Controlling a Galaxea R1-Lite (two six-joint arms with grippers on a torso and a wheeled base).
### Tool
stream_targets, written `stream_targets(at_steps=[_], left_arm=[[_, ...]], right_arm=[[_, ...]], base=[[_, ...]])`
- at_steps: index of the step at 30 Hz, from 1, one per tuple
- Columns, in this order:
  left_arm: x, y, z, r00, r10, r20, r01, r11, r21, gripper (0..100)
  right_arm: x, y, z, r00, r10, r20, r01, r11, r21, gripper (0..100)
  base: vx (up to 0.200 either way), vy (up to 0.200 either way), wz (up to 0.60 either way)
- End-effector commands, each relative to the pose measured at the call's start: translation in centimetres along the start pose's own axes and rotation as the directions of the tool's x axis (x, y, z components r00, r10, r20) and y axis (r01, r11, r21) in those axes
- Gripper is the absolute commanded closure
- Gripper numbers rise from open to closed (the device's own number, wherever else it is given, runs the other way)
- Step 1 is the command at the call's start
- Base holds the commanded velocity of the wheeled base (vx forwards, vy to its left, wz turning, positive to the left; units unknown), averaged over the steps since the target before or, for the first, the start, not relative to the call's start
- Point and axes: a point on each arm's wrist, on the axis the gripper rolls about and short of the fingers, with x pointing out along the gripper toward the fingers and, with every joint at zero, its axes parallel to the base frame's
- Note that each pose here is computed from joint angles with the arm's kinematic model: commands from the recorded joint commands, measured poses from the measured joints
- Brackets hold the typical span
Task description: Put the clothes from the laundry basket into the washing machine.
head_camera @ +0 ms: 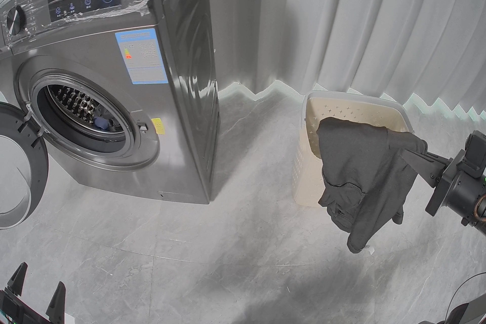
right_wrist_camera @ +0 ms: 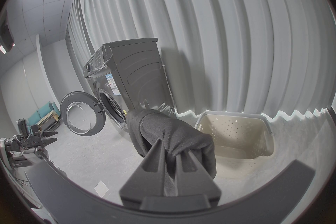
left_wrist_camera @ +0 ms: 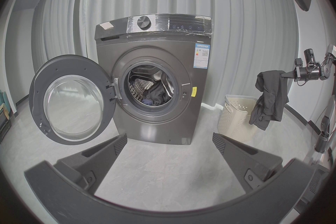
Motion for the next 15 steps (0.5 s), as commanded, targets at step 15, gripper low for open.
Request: stream_targets(at_steps=[15], left_arm=[[-0.01,0.01,-0.44,1.0,0.0,0.001,0.0,1.0,0.001,0]], right_arm=[[0.47,0.33,0.02,1.0,0.027,-0.008,-0.026,0.999,0.02,100]], base=[[0.0,0.2,0.0]])
